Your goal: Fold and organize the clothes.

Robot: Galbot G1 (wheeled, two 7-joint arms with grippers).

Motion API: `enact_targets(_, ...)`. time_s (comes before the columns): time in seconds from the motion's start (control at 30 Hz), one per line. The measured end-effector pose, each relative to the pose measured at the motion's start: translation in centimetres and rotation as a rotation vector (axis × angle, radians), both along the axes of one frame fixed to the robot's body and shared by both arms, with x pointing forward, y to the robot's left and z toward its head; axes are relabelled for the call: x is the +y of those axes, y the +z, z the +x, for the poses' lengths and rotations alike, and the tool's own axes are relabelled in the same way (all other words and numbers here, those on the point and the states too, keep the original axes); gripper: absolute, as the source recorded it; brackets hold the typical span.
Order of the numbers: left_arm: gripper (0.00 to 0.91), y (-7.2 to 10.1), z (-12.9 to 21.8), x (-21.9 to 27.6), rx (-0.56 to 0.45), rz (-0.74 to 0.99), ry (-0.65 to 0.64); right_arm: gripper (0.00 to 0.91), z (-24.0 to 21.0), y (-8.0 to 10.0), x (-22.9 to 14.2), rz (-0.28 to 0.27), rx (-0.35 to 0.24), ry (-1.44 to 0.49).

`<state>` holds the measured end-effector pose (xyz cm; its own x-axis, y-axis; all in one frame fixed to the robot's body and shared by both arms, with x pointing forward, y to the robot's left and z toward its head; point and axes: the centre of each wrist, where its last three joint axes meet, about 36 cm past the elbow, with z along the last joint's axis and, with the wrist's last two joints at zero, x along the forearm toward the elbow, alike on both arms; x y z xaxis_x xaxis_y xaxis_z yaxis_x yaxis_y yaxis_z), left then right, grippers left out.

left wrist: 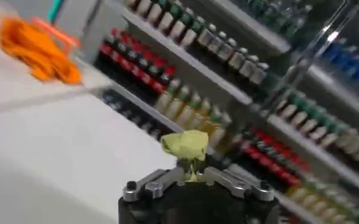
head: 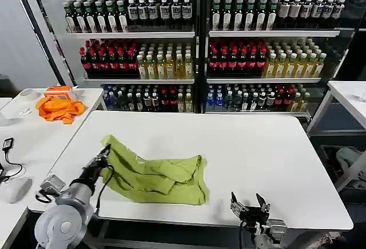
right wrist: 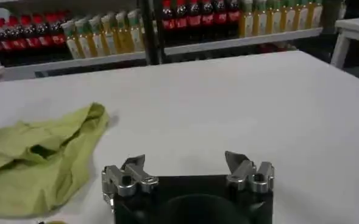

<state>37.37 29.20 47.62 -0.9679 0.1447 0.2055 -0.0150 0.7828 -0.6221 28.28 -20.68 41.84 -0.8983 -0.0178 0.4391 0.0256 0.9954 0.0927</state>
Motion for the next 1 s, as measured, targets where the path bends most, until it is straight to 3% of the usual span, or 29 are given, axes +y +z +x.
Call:
enact_targets(0.23, 0.02, -0.1, 0.2, -4.4, 0.021, -0.165, -0.112, 0.907, 0.1, 0.0, -0.1, 0.001, -0.011, 0.001)
enact_targets(0.43, 0.02, -1.3, 1.0, -8.3, 0.059, -0.239, -0.191, 0.907, 0.3, 0.2, -0.1, 0.008, -0.021, -0.005)
enact_targets(0.47, 0.191, -1.6, 1.2, -9.0, 0.066, -0.248, -0.205, 0.907, 0.4, 0.2, -0.1, 0.008, -0.023, -0.004)
enact_targets(0.5, 0.423, -1.8, 1.3, -9.5, 0.072, -0.252, -0.215, 0.907, 0.4, 0.2, -0.1, 0.008, -0.024, -0.004)
enact_targets(0.53, 0.907, -2.0, 1.4, -10.1, 0.078, -0.255, -0.226, 0.907, 0.4, 0.2, -0.1, 0.008, -0.025, -0.004)
enact_targets(1.0, 0.907, -5.1, 2.2, -15.7, 0.094, -0.121, -0.329, 0.907, 1.0, 0.4, -0.1, 0.005, -0.035, 0.002)
